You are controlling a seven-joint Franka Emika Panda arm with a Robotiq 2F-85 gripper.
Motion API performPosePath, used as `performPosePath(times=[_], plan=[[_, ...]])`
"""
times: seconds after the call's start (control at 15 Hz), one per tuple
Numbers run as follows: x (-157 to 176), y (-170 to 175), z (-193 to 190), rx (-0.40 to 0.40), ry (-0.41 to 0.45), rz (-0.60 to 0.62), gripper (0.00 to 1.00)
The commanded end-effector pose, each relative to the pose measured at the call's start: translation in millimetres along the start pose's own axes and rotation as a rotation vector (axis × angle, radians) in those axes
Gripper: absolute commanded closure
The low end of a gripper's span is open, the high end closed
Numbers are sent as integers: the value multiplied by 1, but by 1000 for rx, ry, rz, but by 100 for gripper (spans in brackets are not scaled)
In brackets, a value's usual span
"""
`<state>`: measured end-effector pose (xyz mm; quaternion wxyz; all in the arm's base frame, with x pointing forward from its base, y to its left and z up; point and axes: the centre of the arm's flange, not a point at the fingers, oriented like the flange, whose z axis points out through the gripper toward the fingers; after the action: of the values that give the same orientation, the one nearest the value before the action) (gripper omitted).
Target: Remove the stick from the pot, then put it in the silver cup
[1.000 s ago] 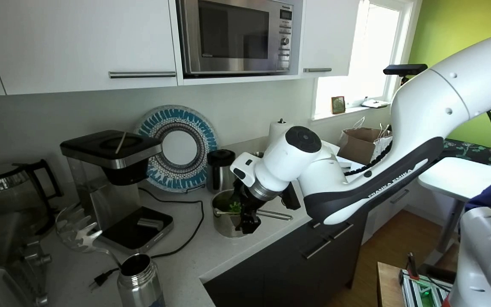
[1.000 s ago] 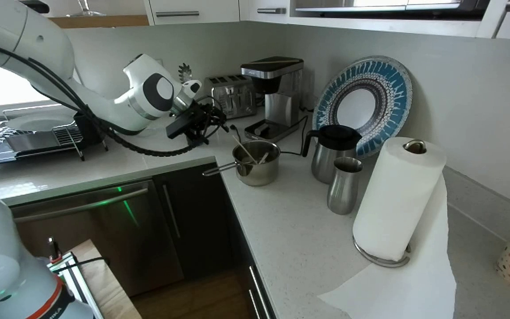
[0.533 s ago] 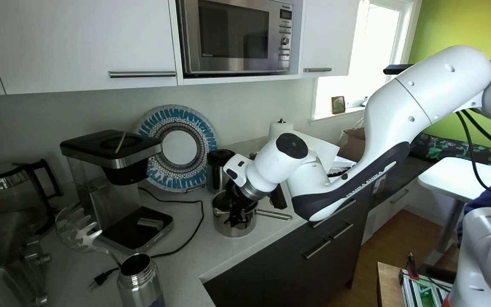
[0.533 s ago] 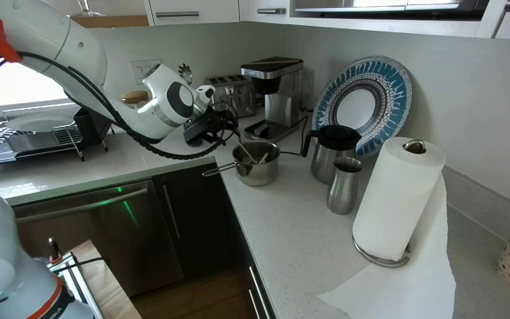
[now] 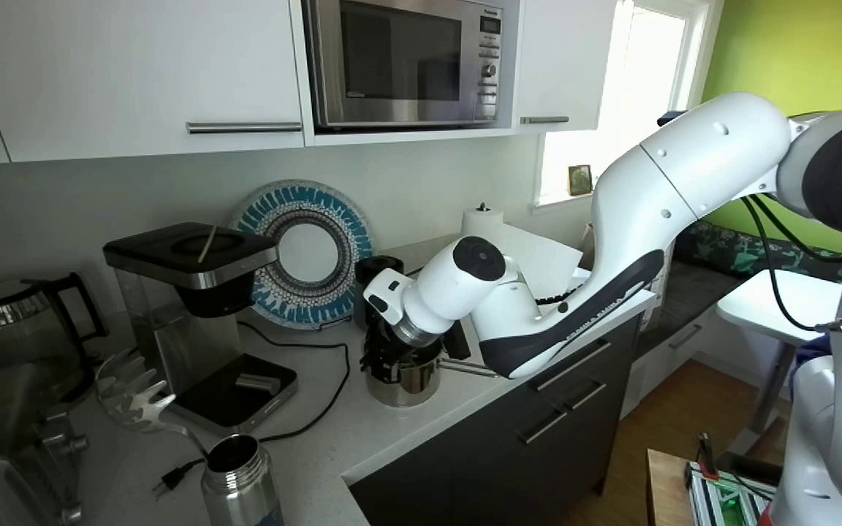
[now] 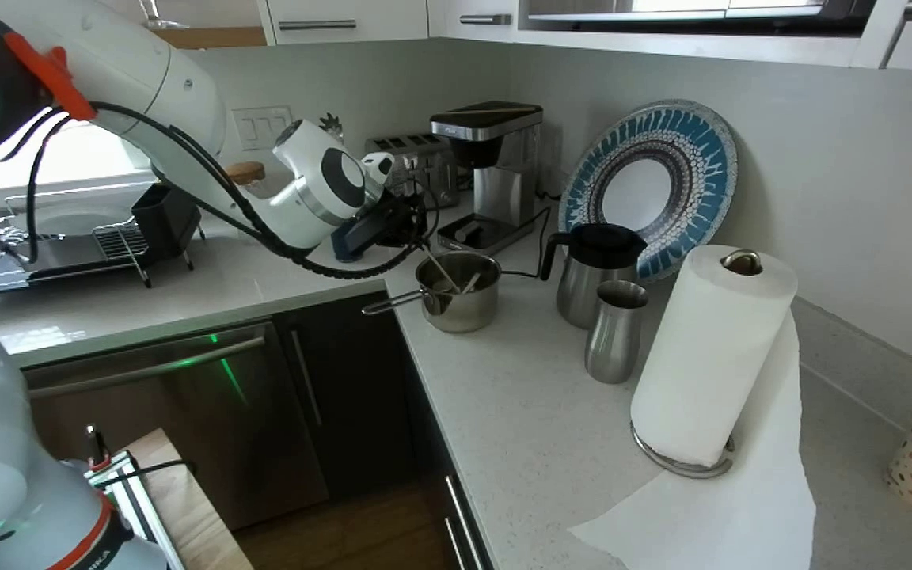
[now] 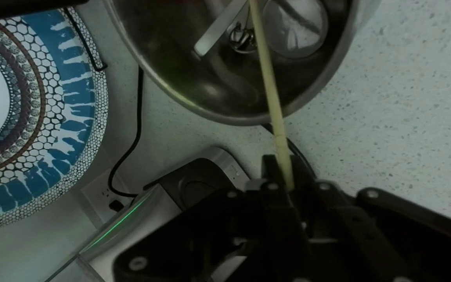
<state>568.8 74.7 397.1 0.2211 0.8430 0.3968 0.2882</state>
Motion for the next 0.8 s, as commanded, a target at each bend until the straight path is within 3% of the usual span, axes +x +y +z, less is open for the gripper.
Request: performPosePath(times=[0.0, 0.2, 0.53, 0.6, 0.67, 0.73], plan=[[-3, -6, -13, -12, -14, 4, 100], [1, 1, -53, -41, 22, 32, 98], [1, 34, -152, -199, 165, 137, 98], [-1, 37, -169, -204, 203, 162, 98], [-2, 32, -189, -144, 281, 143, 98], [19, 47, -152, -193, 212, 136, 92]])
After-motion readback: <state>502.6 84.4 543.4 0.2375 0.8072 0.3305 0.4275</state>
